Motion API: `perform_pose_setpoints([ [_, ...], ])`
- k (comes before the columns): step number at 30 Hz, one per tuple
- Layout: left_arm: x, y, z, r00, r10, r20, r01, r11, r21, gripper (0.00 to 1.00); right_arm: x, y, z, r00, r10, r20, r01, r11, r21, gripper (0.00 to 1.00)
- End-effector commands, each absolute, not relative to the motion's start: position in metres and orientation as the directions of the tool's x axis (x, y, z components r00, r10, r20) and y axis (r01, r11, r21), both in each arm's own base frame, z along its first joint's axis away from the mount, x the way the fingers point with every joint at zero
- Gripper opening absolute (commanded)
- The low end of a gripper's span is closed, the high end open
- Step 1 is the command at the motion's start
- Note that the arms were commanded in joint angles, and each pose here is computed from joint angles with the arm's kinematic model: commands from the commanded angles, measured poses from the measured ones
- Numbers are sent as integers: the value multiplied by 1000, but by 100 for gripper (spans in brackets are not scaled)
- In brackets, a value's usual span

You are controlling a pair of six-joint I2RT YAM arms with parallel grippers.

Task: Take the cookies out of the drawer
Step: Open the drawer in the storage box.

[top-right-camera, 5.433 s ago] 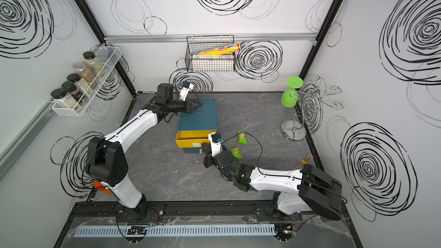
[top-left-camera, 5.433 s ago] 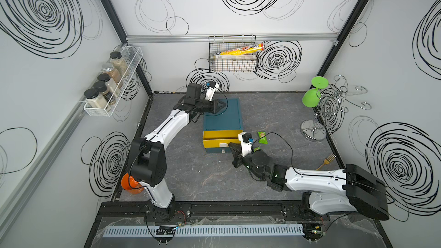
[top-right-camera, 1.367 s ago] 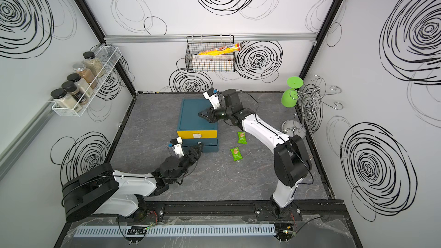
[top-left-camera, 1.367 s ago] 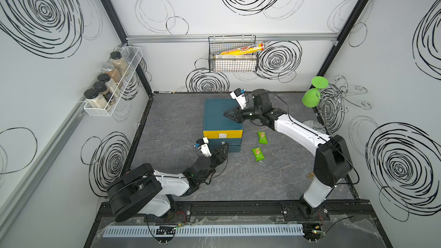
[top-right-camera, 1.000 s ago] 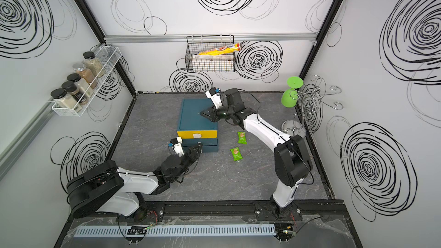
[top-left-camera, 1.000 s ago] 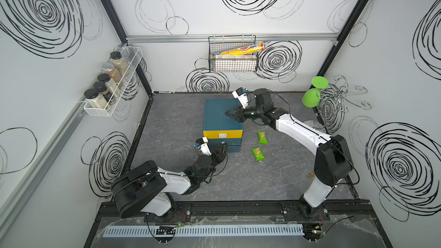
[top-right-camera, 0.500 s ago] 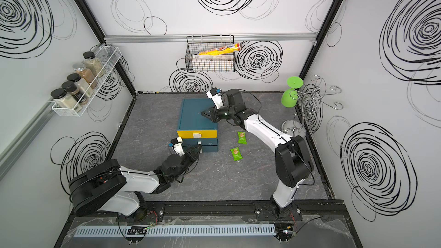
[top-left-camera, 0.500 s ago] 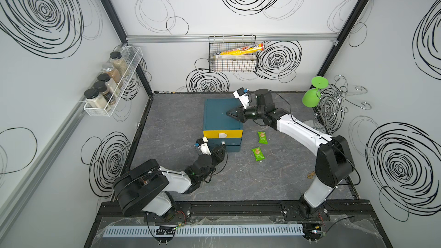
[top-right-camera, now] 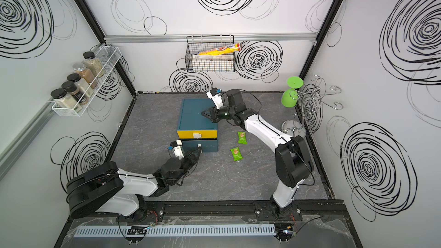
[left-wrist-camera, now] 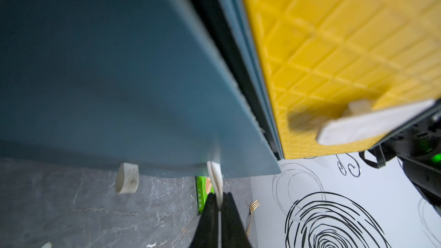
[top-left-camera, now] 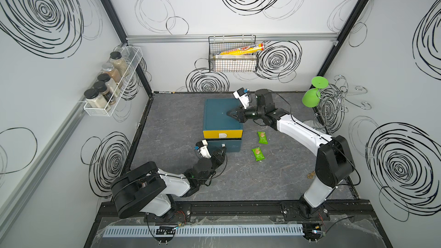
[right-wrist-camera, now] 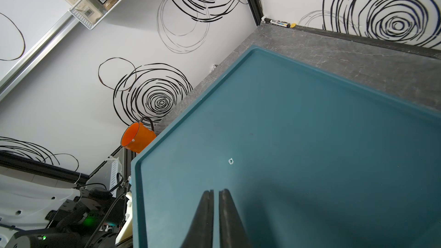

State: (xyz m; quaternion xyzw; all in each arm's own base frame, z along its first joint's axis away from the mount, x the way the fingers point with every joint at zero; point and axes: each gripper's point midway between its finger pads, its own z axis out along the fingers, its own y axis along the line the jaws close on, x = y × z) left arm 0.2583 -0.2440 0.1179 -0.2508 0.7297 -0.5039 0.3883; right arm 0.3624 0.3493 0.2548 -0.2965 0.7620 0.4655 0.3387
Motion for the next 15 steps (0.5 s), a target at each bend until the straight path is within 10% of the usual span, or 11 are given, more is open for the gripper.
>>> perform_pose_setpoints([
  [1,253,-236,126,-547,-789,-280,26,318,-948,0,359,346,251,-601,-151,-785,-764,398,508,11],
  [15,208,-260,133,-629,-742,-229,17,282,-959,0,362,347,245,-615,-161,-772,-753,410,514,10],
])
